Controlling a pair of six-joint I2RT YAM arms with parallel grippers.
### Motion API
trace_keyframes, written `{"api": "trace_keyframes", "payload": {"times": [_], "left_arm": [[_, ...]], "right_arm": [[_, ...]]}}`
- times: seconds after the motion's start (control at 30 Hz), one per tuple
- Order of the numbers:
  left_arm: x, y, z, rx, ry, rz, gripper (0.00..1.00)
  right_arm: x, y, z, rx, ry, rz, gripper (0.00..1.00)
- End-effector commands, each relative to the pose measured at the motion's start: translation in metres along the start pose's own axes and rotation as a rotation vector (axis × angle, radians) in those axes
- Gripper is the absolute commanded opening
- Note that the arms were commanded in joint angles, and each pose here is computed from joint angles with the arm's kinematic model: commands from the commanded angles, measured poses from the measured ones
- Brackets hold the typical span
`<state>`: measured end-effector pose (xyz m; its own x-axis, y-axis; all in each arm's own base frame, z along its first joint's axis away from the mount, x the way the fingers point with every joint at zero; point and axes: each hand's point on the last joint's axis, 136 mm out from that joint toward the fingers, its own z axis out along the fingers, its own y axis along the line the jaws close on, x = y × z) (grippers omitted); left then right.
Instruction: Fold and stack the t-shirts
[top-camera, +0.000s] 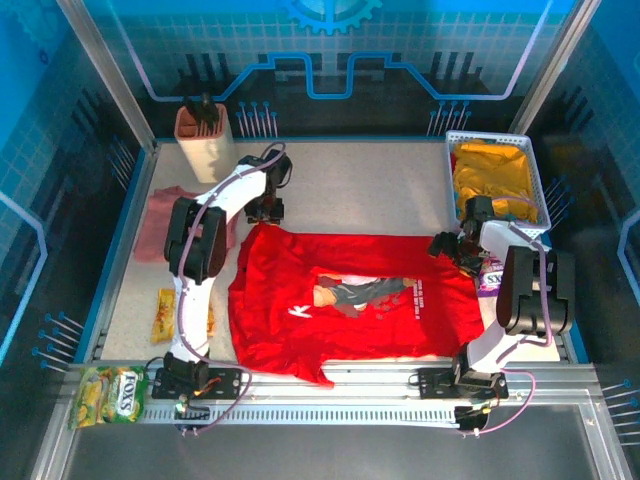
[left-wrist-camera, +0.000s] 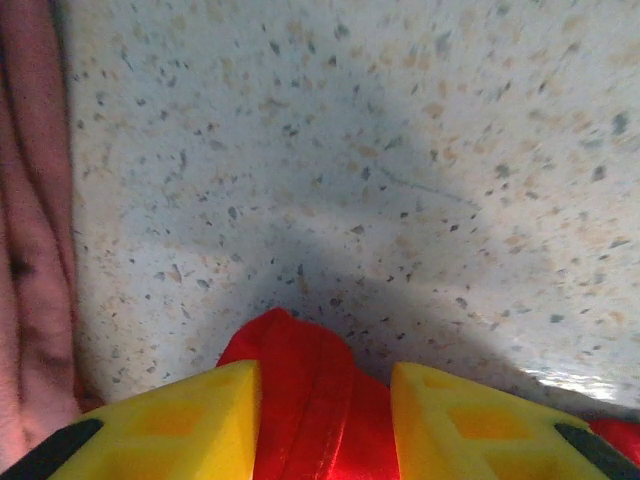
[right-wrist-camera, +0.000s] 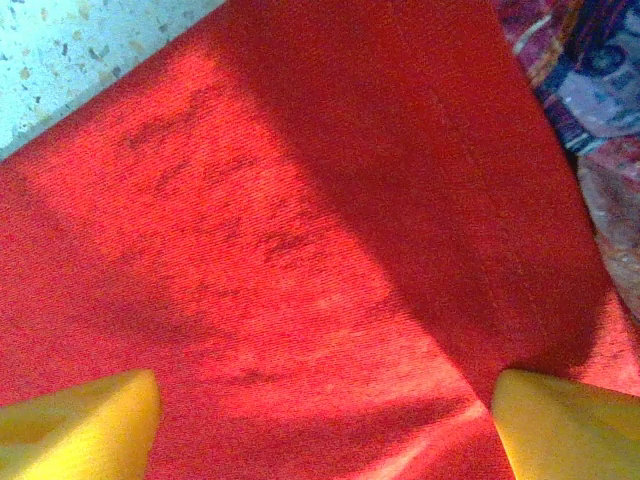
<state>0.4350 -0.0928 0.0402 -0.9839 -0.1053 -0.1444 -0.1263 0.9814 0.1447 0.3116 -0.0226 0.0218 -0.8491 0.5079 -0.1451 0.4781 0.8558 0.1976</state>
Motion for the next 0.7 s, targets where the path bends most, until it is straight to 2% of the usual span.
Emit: {"api": "trace_keyframes", "payload": {"times": [0.0, 0.1, 0.3, 0.4, 0.57, 0.67], "left_arm": [[0.003, 0.006, -0.001, -0.050, 0.023, 0.051, 0.39], [0.004, 0.010, 0.002, -0.076, 0.031, 0.064, 0.37], [0.002, 0.022, 0.006, -0.131, 0.024, 0.066, 0.21], [0.001, 0.027, 0.009, -0.123, 0.034, 0.041, 0.11], [0.000, 0.037, 0.010, -0.055, 0.045, -0.052, 0.00], [-0.001, 0.045, 0.007, -0.003, 0.035, -0.130, 0.00]], "right_arm": [[0.003, -0.007, 0.004, 0.007, 0.000, 0.020, 0.88], [0.003, -0.008, 0.005, 0.008, 0.004, 0.022, 0.88], [0.002, -0.015, 0.005, 0.036, 0.003, 0.049, 0.87], [0.001, -0.019, 0.004, 0.039, 0.001, 0.067, 0.87], [0.002, -0.021, 0.003, 0.041, 0.001, 0.071, 0.86], [0.002, -0.022, 0.003, 0.048, 0.002, 0.073, 0.86]]}}
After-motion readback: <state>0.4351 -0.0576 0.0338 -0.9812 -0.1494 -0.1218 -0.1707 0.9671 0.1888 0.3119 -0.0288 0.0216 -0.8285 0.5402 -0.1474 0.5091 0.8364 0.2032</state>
